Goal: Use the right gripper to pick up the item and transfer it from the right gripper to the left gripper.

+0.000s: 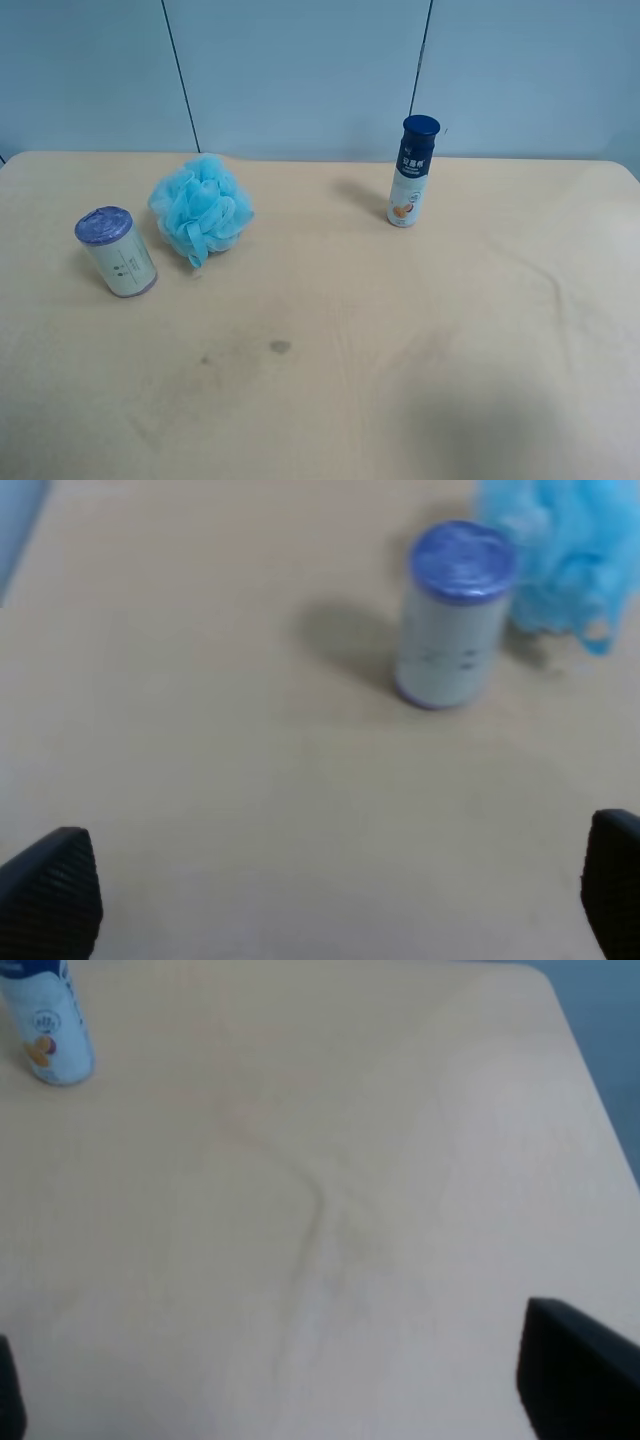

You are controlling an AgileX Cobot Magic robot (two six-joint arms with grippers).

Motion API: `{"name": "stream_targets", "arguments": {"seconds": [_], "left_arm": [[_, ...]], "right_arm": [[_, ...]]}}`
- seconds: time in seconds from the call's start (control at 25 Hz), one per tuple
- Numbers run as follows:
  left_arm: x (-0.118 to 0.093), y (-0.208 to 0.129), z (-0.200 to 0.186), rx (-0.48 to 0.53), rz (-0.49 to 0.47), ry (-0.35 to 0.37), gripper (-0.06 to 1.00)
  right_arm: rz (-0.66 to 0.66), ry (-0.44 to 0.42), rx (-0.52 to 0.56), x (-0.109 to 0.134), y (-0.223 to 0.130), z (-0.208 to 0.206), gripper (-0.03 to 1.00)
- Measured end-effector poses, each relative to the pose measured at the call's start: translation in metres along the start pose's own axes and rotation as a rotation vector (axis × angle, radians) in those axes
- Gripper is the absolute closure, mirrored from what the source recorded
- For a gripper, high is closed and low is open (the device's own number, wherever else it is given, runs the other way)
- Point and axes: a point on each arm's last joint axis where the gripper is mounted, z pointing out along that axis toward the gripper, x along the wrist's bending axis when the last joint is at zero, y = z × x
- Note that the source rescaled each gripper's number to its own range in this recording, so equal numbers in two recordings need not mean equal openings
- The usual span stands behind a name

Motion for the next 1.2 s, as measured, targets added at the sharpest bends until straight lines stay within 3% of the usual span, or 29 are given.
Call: {"name": "stream_targets", "arguments": {"seconds": [1.2], "left_arm": [[-0.0003, -0.001, 0.0012, 0.005, 0.001, -0.008, 0.05]], "right_arm": [[0.0, 0.001, 0.0, 0.0001, 0.0, 0.0, 0.07]]}}
